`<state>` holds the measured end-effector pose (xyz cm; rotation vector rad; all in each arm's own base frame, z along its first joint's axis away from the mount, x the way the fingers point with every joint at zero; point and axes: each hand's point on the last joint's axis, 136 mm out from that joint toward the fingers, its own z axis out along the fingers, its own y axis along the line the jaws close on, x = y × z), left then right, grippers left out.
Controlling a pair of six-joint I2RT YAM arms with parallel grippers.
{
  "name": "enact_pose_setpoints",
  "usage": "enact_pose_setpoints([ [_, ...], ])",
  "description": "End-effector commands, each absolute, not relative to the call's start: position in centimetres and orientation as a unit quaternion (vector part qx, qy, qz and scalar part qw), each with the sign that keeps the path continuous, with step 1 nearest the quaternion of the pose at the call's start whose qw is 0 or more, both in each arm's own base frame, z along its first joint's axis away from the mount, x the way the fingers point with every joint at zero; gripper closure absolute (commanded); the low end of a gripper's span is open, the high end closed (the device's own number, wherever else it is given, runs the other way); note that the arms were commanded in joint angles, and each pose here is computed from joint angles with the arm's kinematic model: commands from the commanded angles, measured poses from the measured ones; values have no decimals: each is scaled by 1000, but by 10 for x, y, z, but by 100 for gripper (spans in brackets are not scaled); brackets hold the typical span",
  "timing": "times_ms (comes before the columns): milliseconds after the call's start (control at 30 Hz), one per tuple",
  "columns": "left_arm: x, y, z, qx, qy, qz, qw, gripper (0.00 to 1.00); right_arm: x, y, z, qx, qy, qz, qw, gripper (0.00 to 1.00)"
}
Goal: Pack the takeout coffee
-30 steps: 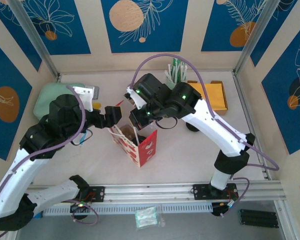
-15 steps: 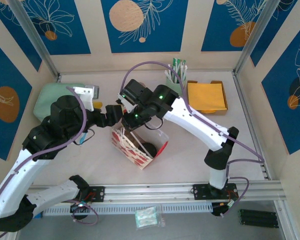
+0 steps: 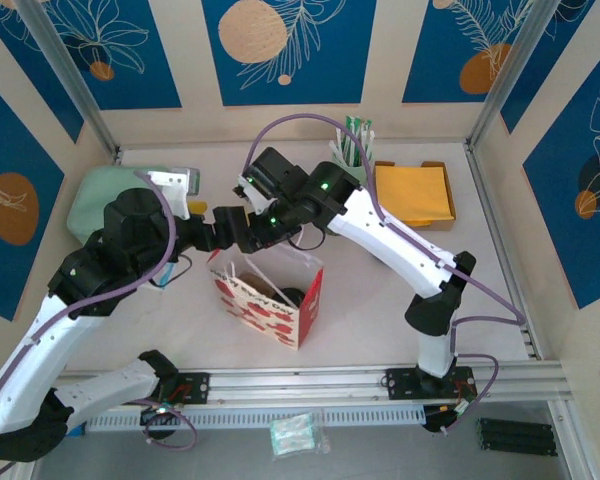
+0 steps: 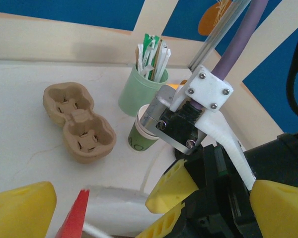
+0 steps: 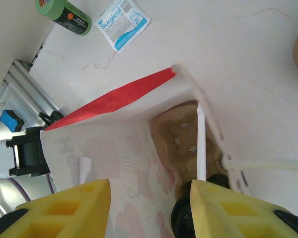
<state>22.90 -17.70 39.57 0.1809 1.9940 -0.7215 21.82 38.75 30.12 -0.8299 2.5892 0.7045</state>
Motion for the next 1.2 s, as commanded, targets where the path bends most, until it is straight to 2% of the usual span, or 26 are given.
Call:
enact_pose_setpoints([
  [0,233,-173,399,65,818,-290,493,1,208,393,319,-301,898,272,169,51],
  [300,233,-171,404,63,816,-288,497,1,197,384,363,-301,880,303,209,49],
  [667,233,-181,416,76,812,-304,492,1,194,342,412,-278,861,322,277,41],
  [900,238,-198,422,86,809,-331,479,1,207,300,418,-229,865,332,297,39],
  [1167,248,-226,424,104,807,-347,467,1,228,251,399,-143,876,354,294,38],
])
